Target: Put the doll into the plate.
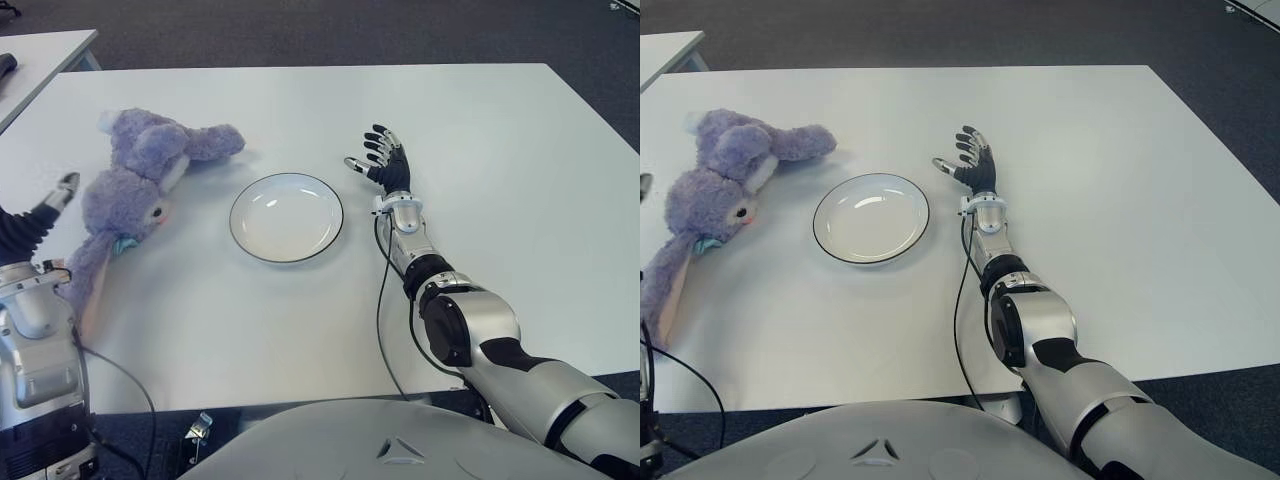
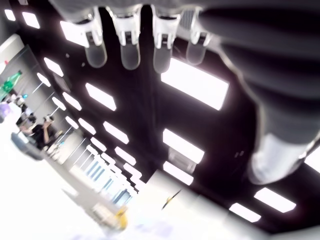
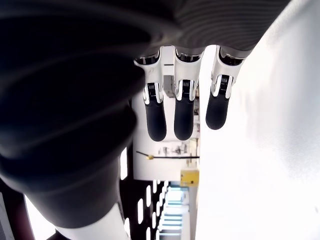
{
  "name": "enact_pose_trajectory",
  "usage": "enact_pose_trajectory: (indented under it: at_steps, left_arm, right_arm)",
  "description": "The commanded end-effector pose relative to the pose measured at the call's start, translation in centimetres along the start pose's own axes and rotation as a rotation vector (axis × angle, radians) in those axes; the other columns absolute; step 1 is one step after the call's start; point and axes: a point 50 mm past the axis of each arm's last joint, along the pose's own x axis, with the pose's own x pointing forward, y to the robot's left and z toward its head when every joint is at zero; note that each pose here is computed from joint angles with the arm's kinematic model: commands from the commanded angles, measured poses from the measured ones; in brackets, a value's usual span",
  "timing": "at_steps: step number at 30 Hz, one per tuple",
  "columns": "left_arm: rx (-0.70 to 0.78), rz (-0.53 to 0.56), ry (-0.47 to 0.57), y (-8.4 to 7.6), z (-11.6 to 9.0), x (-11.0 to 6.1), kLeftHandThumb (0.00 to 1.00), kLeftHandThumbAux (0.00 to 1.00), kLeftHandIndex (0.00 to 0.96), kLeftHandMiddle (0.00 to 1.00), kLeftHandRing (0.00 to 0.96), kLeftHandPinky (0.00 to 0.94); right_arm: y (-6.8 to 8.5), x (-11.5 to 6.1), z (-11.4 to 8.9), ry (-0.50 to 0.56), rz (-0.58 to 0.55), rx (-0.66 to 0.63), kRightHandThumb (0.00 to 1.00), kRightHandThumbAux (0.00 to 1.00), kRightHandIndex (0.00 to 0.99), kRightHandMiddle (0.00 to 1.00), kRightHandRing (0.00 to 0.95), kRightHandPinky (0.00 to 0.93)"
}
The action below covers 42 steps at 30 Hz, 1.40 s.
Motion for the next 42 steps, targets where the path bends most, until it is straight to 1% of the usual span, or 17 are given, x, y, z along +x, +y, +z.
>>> enact_pose_trajectory:
  at_steps: [1, 8, 13, 19, 20, 23, 27, 29, 32, 33, 34, 35, 36, 37, 38, 42]
  left_arm:
    - [-0.077, 0.051, -0.036, 0.6, 1.0, 0.6, 0.118, 0.676, 0.077, 0.098, 0.076, 0.052]
    - [-0.204, 0.082, -0.057, 0.7, 2.2, 0.9, 0.11, 0.691, 0.077, 0.08, 0.063, 0.052]
    - [-0.229, 0.076, -0.06, 0.6, 2.5, 1.0, 0.111, 0.697, 0.08, 0.077, 0.06, 0.056]
    - [-0.186, 0.057, -0.054, 0.5, 2.5, 1.1, 0.139, 0.71, 0.084, 0.079, 0.056, 0.054]
    - [-0.173, 0.051, -0.055, 0.5, 2.5, 1.1, 0.16, 0.717, 0.079, 0.079, 0.054, 0.05]
    - [-0.123, 0.021, -0.063, 0.3, 2.6, 1.1, 0.183, 0.725, 0.07, 0.078, 0.051, 0.043]
    - [-0.072, -0.026, -0.075, 0.1, 2.9, 1.2, 0.187, 0.721, 0.058, 0.073, 0.046, 0.028]
    - [-0.041, -0.056, -0.078, 0.0, 3.1, 1.3, 0.194, 0.701, 0.048, 0.069, 0.041, 0.021]
    - [0.001, -0.092, -0.074, -0.1, 3.3, 1.7, 0.205, 0.654, 0.042, 0.066, 0.039, 0.042]
    - [0.023, -0.111, -0.067, -0.2, 3.2, 2.1, 0.206, 0.651, 0.041, 0.066, 0.039, 0.045]
    - [0.039, -0.124, -0.061, -0.3, 3.2, 2.4, 0.201, 0.603, 0.043, 0.065, 0.04, 0.047]
    - [0.073, -0.144, -0.053, -0.6, 2.9, 2.9, 0.201, 0.59, 0.043, 0.065, 0.04, 0.048]
    - [0.096, -0.157, -0.047, -0.7, 2.8, 3.2, 0.179, 0.543, 0.045, 0.063, 0.042, 0.051]
    - [0.131, -0.175, -0.041, -1.0, 2.4, 3.6, 0.175, 0.535, 0.046, 0.063, 0.043, 0.052]
    - [0.155, -0.187, -0.036, -1.2, 2.2, 3.8, 0.168, 0.504, 0.047, 0.062, 0.043, 0.052]
    - [0.236, -0.242, -0.018, -2.2, 1.6, 4.3, 0.157, 0.458, 0.048, 0.063, 0.047, 0.059]
  right_arm:
    - [-0.1, -7.1, -9.5, 0.457, -0.021, 0.017, 0.095, 0.95, 0.147, 0.234, 0.217, 0.22]
    - [-0.2, -7.1, -9.5, 0.457, -0.024, 0.017, 0.107, 0.957, 0.156, 0.242, 0.225, 0.224]
    - [-0.1, -7.1, -9.5, 0.454, -0.028, 0.021, 0.112, 0.957, 0.159, 0.243, 0.226, 0.219]
    - [-0.1, -7.1, -9.5, 0.455, -0.028, 0.022, 0.101, 0.949, 0.16, 0.235, 0.215, 0.209]
    - [-0.1, -7.1, -9.5, 0.456, -0.028, 0.022, 0.098, 0.949, 0.161, 0.234, 0.215, 0.21]
    - [-0.1, -7.1, -9.5, 0.459, -0.026, 0.023, 0.094, 0.948, 0.159, 0.232, 0.212, 0.211]
    - [-0.1, -7.1, -9.5, 0.46, -0.024, 0.026, 0.091, 0.95, 0.153, 0.228, 0.207, 0.207]
    - [-0.1, -7.1, -9.5, 0.459, -0.024, 0.027, 0.093, 0.952, 0.15, 0.226, 0.205, 0.207]
    - [-0.1, -7.1, -9.5, 0.457, -0.025, 0.024, 0.096, 0.951, 0.149, 0.225, 0.204, 0.209]
    - [-0.1, -7.1, -9.5, 0.456, -0.025, 0.024, 0.096, 0.951, 0.149, 0.225, 0.204, 0.21]
    - [-0.1, -7.1, -9.5, 0.456, -0.026, 0.024, 0.097, 0.952, 0.15, 0.227, 0.206, 0.213]
    - [-0.1, -7.1, -9.5, 0.457, -0.026, 0.023, 0.098, 0.952, 0.15, 0.227, 0.207, 0.214]
    - [-0.1, -7.1, -9.5, 0.457, -0.026, 0.022, 0.1, 0.953, 0.152, 0.232, 0.214, 0.222]
    - [-0.1, -7.1, -9.5, 0.456, -0.027, 0.021, 0.101, 0.953, 0.153, 0.233, 0.215, 0.224]
    - [-0.1, -7.1, -9.5, 0.455, -0.027, 0.02, 0.101, 0.95, 0.156, 0.237, 0.22, 0.228]
    - [-0.1, -7.1, -9.4, 0.452, -0.027, 0.016, 0.1, 0.945, 0.158, 0.237, 0.221, 0.224]
